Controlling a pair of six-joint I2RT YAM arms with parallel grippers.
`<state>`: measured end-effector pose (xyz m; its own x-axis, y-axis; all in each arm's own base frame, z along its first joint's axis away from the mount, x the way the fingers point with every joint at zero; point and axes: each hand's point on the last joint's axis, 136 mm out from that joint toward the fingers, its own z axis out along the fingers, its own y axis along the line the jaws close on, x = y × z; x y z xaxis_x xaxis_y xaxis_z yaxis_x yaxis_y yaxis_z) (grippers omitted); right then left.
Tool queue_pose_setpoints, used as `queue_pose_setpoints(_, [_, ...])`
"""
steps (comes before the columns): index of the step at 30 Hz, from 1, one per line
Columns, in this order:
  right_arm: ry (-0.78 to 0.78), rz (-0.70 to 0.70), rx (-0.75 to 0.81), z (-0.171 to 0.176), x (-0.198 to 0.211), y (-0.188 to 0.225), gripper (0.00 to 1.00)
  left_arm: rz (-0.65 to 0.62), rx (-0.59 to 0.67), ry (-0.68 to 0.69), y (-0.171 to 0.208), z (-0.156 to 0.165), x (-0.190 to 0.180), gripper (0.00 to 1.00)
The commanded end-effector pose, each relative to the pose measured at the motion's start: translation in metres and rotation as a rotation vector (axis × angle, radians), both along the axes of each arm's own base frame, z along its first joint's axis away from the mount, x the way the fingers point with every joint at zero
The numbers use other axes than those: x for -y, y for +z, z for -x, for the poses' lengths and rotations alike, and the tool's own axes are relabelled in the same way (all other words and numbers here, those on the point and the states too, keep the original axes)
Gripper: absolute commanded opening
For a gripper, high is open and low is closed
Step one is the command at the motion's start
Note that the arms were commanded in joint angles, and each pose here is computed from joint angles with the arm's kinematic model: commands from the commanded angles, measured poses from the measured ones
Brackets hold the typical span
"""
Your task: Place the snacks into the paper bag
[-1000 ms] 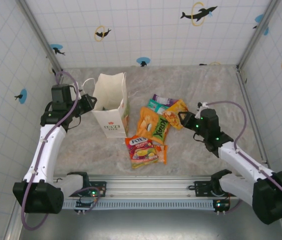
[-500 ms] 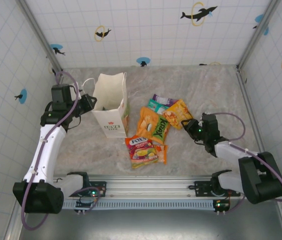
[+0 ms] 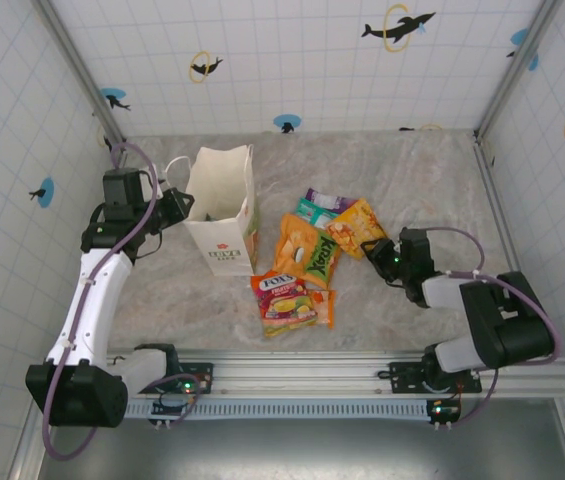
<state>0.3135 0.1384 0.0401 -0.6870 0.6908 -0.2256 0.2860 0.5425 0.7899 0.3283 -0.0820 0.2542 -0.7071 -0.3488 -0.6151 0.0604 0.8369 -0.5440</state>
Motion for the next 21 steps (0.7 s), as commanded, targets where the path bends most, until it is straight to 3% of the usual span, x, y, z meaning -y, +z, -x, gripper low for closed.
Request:
queue_pose_setpoints(1, [-0.034, -0.020, 0.055, -0.016, 0.002, 0.011, 0.46, -0.010, 0.027, -0.008, 0.009, -0.004, 0.002, 0.18])
queue_pose_setpoints(14, [-0.043, -0.087, 0.063, -0.037, -0.002, 0.002, 0.40, -0.015, 0.017, -0.001, 0.006, -0.007, 0.001, 0.17])
queue_pose_setpoints(16, [-0.046, -0.096, 0.065, -0.039, -0.002, 0.000, 0.34, -0.016, 0.014, -0.001, 0.005, -0.007, 0.000, 0.17])
queue_pose_setpoints(21, [-0.058, -0.097, 0.104, -0.041, 0.000, 0.010, 0.07, -0.022, 0.011, 0.002, 0.005, -0.007, 0.000, 0.17])
